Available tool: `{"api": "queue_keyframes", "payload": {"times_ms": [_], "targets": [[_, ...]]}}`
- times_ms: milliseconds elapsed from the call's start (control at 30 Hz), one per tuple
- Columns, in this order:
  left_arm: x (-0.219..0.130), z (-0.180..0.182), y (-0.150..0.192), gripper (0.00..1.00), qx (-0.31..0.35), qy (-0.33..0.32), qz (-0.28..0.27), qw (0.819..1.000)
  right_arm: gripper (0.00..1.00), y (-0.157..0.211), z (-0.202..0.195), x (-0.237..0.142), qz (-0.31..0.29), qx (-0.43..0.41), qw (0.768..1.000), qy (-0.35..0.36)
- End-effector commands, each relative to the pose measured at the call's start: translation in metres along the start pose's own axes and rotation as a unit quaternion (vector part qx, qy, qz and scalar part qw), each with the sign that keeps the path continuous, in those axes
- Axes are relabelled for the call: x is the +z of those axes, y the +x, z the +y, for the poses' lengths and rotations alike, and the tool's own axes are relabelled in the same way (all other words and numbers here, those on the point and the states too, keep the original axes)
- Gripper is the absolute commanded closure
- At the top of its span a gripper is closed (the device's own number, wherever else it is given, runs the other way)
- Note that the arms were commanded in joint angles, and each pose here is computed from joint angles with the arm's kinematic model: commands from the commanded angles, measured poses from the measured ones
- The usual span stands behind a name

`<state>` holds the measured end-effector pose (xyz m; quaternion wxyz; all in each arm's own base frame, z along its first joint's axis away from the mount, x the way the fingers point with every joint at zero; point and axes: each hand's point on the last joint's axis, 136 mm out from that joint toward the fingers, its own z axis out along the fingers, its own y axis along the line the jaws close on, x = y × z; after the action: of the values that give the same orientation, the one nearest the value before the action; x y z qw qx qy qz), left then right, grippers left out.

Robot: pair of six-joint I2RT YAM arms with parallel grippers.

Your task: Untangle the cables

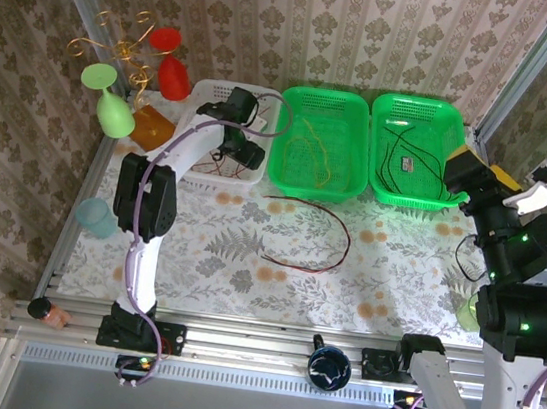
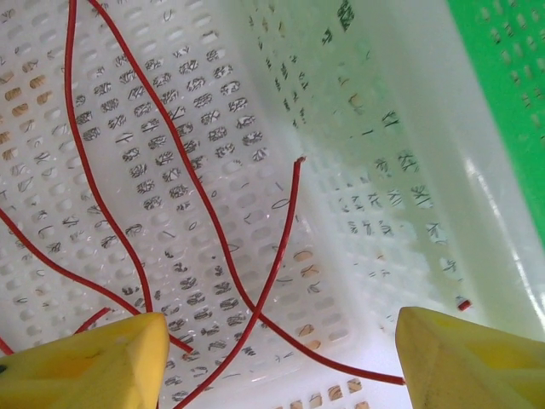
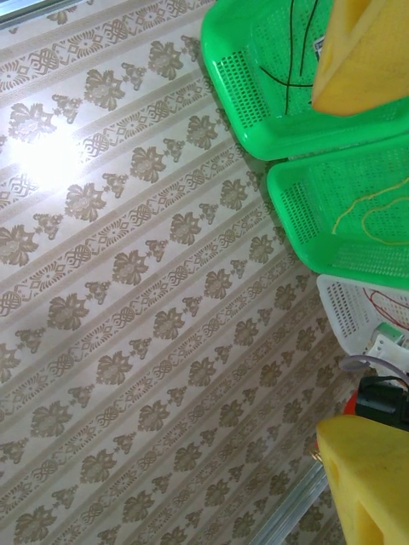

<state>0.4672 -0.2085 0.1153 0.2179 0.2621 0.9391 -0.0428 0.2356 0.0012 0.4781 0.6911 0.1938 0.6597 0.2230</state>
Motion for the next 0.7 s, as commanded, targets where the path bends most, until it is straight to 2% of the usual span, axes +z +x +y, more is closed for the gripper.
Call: {"api": "queue_keyframes", "payload": {"times_ms": [0, 300, 500, 667], "targets": [[-0.001, -0.006, -0.001, 0.29, -0.022, 0.022, 0.003, 1.000, 0.09, 0.006, -0.002, -0.002, 0.009, 0.002, 1.000, -0.001], [0.003, -0.021, -0.003, 0.28, -0.036, 0.057, 0.003, 0.998, 0.09, 0.024, -0.012, 0.005, 0.034, 0.005, 0.999, 0.009], [0.001, -0.018, -0.007, 0.28, -0.041, 0.050, -0.007, 0.998, 0.09, 0.027, -0.013, 0.008, 0.042, 0.005, 0.999, 0.010], [-0.013, -0.013, -0.017, 0.28, -0.048, 0.053, -0.029, 0.997, 0.09, 0.057, -0.034, 0.018, 0.084, 0.023, 0.995, 0.041]]}}
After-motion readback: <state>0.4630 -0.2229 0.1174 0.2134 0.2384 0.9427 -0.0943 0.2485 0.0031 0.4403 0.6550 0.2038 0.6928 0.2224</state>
